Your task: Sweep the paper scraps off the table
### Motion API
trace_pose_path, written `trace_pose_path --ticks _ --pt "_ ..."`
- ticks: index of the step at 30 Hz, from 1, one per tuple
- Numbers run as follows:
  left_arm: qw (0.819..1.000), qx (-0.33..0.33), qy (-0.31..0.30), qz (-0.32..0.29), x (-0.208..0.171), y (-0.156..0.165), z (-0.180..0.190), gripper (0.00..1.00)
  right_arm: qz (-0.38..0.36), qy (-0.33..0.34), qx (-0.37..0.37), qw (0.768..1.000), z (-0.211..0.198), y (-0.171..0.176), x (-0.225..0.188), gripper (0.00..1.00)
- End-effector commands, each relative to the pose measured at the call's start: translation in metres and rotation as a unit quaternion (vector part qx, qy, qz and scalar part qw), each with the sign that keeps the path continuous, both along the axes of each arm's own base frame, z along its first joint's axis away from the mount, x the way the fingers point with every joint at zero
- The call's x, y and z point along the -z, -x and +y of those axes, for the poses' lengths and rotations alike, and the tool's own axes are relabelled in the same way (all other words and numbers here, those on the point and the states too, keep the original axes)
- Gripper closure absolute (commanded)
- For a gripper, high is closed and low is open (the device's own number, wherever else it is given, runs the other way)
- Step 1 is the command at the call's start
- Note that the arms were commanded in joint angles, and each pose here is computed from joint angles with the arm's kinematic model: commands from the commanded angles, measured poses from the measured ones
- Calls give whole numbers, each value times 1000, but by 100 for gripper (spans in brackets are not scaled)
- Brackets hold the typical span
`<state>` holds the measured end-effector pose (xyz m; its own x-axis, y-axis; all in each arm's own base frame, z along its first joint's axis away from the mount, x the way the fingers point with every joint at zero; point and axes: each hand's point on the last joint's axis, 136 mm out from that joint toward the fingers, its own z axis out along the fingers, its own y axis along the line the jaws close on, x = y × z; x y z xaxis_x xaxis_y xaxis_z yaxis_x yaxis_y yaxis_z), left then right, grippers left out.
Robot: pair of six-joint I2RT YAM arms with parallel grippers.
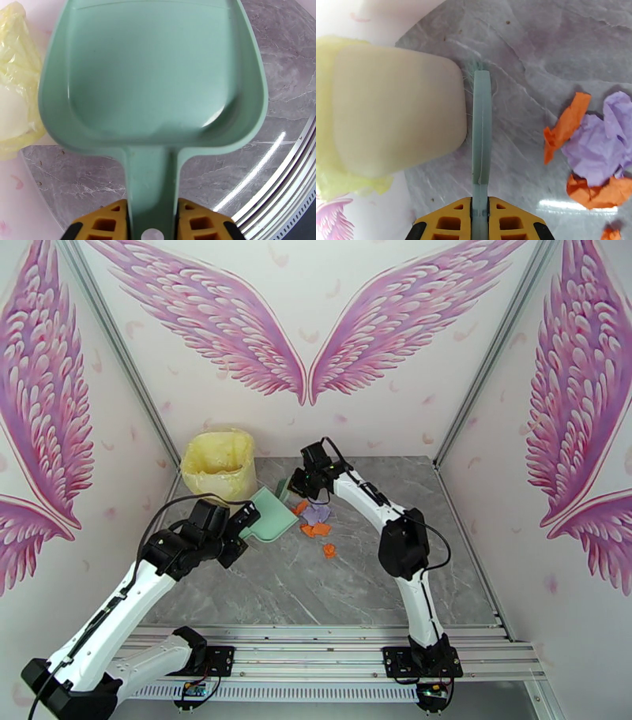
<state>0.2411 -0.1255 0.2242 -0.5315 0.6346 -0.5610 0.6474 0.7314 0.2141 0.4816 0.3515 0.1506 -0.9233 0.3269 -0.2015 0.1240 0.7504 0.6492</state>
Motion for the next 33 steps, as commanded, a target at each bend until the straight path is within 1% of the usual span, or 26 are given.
trace_pose_path --ticks 1,8,11,17,22,24,27,30,33 --pt "1000 -2 4 -7 4 2 -2 100 4 -34 29 999 2 -12 -7 100" --pt "1000 12 -15 0 16 2 -9 100 41 -27 60 997 -38 -5 24 100" --pt "999 17 -34 10 22 0 -12 100 47 -33 70 996 -59 4 28 100" --pt "998 25 -52 25 36 -1 -19 100 67 -21 69 995 -101 47 42 100" --pt "997 27 -56 38 48 -2 -23 100 66 -13 69 995 -133 89 41 100" --pt "997 28 -58 44 52 -3 -24 100 58 -15 67 996 -141 101 32 100" --pt "996 32 -61 51 57 -3 -27 100 35 -27 62 997 -147 111 8 100" --pt "996 36 -66 54 59 -3 -28 100 -4 -35 55 998 -151 115 -31 100" --pt "995 41 -75 56 62 -1 -29 100 -44 -22 51 998 -158 116 -67 100"
